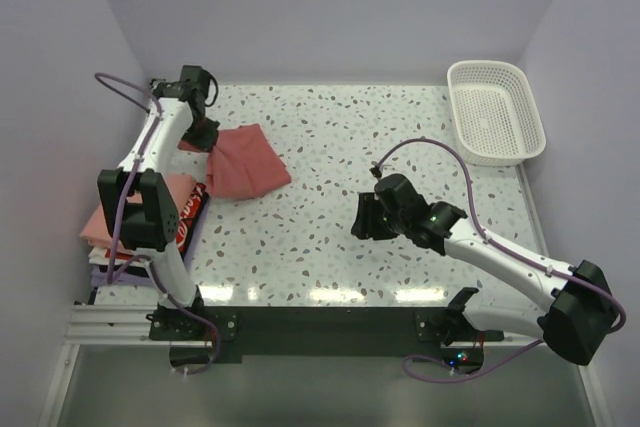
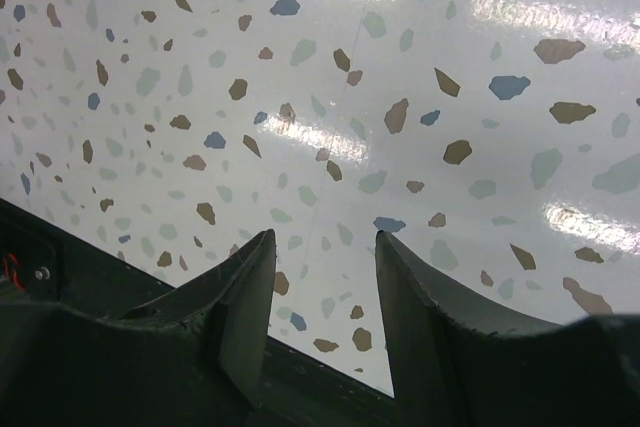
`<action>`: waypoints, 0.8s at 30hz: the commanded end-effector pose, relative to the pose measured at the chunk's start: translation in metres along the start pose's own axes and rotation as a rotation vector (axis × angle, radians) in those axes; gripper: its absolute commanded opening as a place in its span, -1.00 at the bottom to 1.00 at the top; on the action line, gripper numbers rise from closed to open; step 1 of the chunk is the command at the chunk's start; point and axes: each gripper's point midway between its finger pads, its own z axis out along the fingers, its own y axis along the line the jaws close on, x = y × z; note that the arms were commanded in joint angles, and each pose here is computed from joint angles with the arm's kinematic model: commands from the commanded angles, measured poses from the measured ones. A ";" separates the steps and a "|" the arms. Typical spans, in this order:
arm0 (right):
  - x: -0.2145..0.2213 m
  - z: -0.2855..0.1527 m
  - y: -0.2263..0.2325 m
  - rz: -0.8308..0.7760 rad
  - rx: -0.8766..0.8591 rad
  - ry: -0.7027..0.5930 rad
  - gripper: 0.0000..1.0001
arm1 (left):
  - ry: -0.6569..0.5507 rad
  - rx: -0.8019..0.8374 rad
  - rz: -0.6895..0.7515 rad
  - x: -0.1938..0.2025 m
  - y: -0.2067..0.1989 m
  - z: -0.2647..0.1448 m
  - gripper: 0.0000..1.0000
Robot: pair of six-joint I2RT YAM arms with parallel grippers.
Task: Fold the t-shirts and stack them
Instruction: Neatly place the folded tshirt to the corner
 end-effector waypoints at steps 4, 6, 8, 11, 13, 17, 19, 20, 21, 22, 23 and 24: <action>-0.015 -0.008 0.010 -0.003 -0.023 -0.043 -0.03 | -0.072 -0.026 -0.059 -0.074 0.023 -0.023 -1.00; -0.016 -0.007 0.011 -0.003 -0.025 -0.043 -0.03 | -0.084 -0.025 -0.071 -0.089 0.032 -0.029 -1.00; -0.018 -0.007 0.014 -0.004 -0.032 -0.045 -0.03 | -0.097 -0.015 -0.083 -0.105 0.040 -0.036 -1.00; -0.017 -0.006 0.015 -0.003 -0.038 -0.039 -0.03 | -0.108 -0.001 -0.099 -0.124 0.045 -0.048 -1.00; -0.018 -0.004 0.016 0.002 -0.040 -0.039 -0.03 | -0.124 0.015 -0.114 -0.137 0.045 -0.058 -1.00; -0.018 -0.004 0.018 0.006 -0.048 -0.037 -0.03 | -0.137 0.035 -0.130 -0.156 0.054 -0.073 -1.00; -0.018 -0.004 0.018 0.009 -0.047 -0.038 -0.03 | -0.149 0.055 -0.138 -0.164 0.055 -0.081 -1.00; -0.017 -0.004 0.018 0.007 -0.046 -0.034 -0.03 | -0.148 0.065 -0.139 -0.167 0.056 -0.084 -1.00; -0.018 -0.004 0.018 0.010 -0.047 -0.037 -0.03 | -0.149 0.074 -0.137 -0.168 0.054 -0.086 -1.00; -0.017 -0.004 0.018 0.012 -0.047 -0.035 -0.03 | -0.156 0.090 -0.139 -0.173 0.053 -0.091 -1.00; -0.018 -0.004 0.018 0.012 -0.048 -0.036 -0.03 | -0.149 0.103 -0.132 -0.173 0.051 -0.092 -1.00; -0.018 -0.004 0.018 0.015 -0.048 -0.036 -0.03 | -0.148 0.113 -0.133 -0.174 0.050 -0.094 -1.00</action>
